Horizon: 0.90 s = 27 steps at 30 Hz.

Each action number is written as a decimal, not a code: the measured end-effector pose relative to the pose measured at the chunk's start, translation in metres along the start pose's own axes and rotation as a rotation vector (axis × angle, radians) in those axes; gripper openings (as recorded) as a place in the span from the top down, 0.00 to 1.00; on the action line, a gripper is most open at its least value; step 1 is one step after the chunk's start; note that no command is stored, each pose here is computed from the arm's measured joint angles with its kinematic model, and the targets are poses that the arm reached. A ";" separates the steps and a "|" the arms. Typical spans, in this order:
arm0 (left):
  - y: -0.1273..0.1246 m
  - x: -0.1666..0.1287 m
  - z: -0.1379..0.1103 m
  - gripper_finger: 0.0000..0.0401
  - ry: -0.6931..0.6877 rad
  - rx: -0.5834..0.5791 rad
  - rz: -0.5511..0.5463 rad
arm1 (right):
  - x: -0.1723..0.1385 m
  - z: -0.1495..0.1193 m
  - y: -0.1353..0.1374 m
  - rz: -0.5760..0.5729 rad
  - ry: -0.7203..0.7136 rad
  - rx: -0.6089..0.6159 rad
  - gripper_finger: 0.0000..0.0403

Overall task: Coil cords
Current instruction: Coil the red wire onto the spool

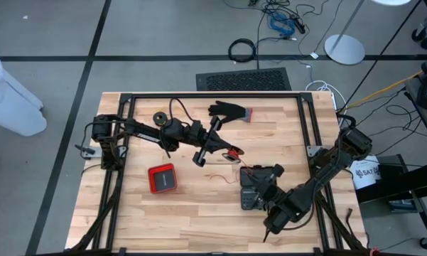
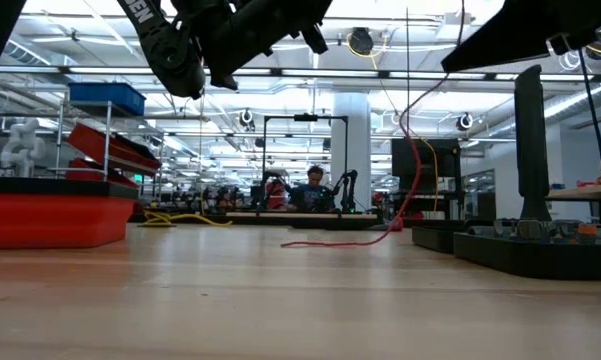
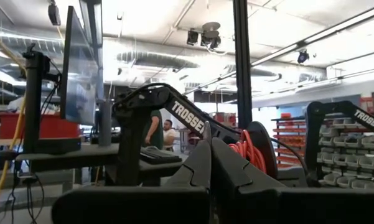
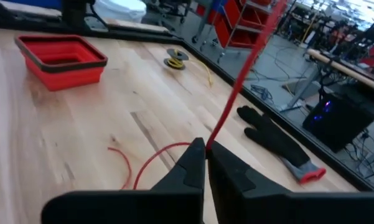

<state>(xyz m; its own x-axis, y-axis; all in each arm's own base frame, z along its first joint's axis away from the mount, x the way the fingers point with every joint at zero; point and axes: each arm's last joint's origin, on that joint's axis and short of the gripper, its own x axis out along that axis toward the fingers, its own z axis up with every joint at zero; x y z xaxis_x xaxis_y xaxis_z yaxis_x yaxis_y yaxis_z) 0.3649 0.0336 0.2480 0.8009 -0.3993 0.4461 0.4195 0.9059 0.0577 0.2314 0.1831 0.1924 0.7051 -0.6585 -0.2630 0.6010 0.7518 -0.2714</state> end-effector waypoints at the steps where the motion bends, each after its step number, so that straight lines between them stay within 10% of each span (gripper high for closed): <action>1: 0.000 0.000 0.000 1.00 0.000 -0.001 0.000 | 0.001 0.001 0.000 -0.005 -0.008 0.003 0.98; 27: 0.000 0.000 -0.003 1.00 0.033 -0.018 -0.015 | -0.014 0.020 0.002 0.037 0.032 -0.025 0.90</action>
<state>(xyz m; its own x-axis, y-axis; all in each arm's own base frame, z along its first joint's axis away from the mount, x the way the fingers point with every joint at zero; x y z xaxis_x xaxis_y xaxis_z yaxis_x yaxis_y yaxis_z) 0.3661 0.0332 0.2455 0.8082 -0.4174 0.4156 0.4388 0.8973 0.0477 0.2302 0.1946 0.2144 0.7139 -0.6315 -0.3025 0.5649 0.7747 -0.2841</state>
